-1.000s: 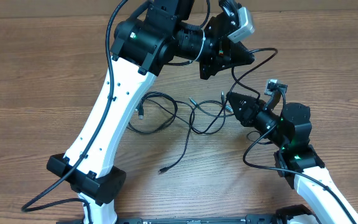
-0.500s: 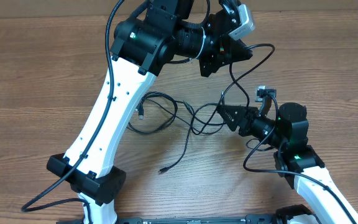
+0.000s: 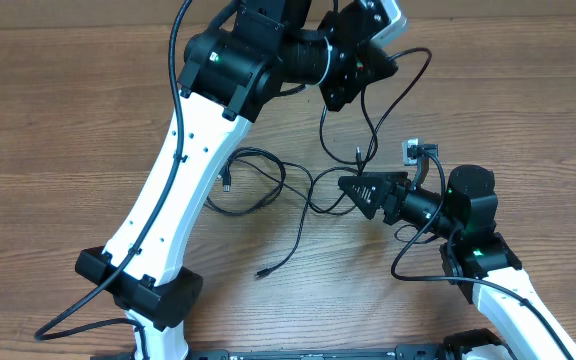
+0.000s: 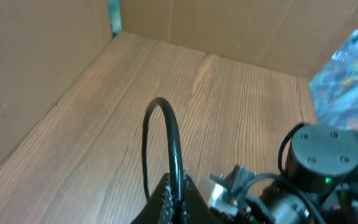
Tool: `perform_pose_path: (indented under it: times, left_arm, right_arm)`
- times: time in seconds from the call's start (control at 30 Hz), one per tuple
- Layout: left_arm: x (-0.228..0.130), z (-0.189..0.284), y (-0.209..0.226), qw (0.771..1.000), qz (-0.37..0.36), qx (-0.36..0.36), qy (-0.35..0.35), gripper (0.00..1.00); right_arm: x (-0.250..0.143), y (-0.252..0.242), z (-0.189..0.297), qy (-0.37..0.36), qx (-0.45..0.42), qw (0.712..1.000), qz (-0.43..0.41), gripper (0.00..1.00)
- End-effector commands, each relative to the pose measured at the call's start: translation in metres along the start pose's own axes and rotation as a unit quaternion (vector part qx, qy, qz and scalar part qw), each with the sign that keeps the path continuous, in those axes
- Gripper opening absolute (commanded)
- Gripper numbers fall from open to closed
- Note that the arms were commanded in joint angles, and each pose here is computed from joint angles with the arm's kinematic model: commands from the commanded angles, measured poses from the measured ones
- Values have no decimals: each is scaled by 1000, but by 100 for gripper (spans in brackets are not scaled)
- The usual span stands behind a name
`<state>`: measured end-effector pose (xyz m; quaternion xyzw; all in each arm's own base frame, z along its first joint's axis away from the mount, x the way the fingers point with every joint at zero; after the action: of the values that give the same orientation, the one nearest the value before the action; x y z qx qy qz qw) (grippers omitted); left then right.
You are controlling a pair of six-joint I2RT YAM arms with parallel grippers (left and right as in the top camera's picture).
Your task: Untangle cables
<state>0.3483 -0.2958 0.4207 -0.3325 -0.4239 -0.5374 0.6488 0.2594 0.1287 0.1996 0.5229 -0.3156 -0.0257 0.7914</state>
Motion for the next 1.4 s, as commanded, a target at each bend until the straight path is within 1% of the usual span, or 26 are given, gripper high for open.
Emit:
perform_pose_path:
  times: [0.0, 0.1, 0.23, 0.3, 0.33, 0.4, 0.43, 0.5, 0.57, 0.6, 0.73, 0.83, 0.93, 1.0, 1.07, 1.13, 1.2, 1.23, 1.27, 1.3, 1.37]
  left_arm:
    - [6, -12, -13, 999, 36, -36, -12, 4]
    - [12, -19, -28, 997, 29, -68, -21, 4]
    - [23, -25, -48, 992, 37, -117, -42, 4]
    - [28, -26, -54, 989, 36, -136, -53, 4]
    - [31, -25, -57, 986, 34, -149, -61, 4]
    - [34, -22, -61, 982, 28, -172, -74, 4]
    - [35, -21, -62, 981, 27, -178, -78, 4]
    - [34, -20, -58, 982, 29, -172, -77, 4]
    - [31, -17, -51, 984, 34, -161, -74, 4]
    - [30, -16, -49, 984, 36, -158, -73, 4]
    - [23, -13, -34, 990, 48, -117, -57, 4]
    - [15, -14, -24, 995, 58, -76, -34, 4]
    - [8, -16, -15, 997, 64, -31, -11, 7]
    - [4, -16, -10, 998, 67, -6, 2, 16]
    - [0, -16, -6, 997, 70, 16, 14, 19]
    - [-4, -16, -2, 996, 74, 38, 28, 27]
    - [-8, -15, 1, 995, 78, 53, 40, 31]
    - [-10, -15, 2, 994, 80, 59, 45, 38]
    - [-11, -15, 3, 993, 81, 64, 50, 49]
    - [-13, -14, 4, 993, 82, 70, 55, 56]
    - [-15, -14, 5, 991, 85, 79, 62, 59]
  right_arm:
    - [4, 2, -1, -14, -6, 1000, 10, 91]
    - [9, -3, -1, -36, -27, 999, 10, 93]
    - [16, -13, -1, -68, -64, 996, 6, 95]
    - [19, -20, -1, -83, -85, 993, 3, 95]
    - [21, -25, -1, -93, -100, 991, 0, 91]
    - [24, -34, -2, -105, -124, 987, -6, 73]
    - [25, -40, -2, -112, -139, 984, -10, 59]
    - [26, -49, -2, -123, -164, 979, -16, 27]
    - [29, -56, -1, -136, -183, 973, -20, 6]
    - [30, -57, 0, -143, -190, 971, -19, 4]
    - [40, -63, 9, -182, -221, 958, -17, 4]
    - [52, -63, 20, -208, -226, 952, -18, 4]
    - [67, -62, 33, -237, -229, 944, -19, 4]
    - [78, -63, 45, -259, -234, 937, -22, 4]
    - [88, -66, 59, -279, -246, 928, -29, 4]
    - [100, -68, 74, -299, -252, 920, -34, 4]
    - [113, -66, 88, -316, -246, 916, -34, 4]
    - [120, -65, 96, -326, -244, 913, -33, 4]
    - [127, -64, 104, -337, -243, 909, -32, 4]
    - [134, -63, 113, -349, -244, 904, -31, 4]
    - [143, -60, 128, -360, -235, 903, -29, 4]
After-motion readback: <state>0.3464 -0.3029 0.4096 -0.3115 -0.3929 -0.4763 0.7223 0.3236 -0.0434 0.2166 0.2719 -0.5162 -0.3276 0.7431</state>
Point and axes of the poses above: each gripper's point midway between its finger pads, its own z axis back along the fingers, its own y axis along the line the jaws close on, x = y × z, the point moved 6 cm from there along z, back along the fingers, and after that the axes turned 9 degrees about -z, right-handed, at the moved point
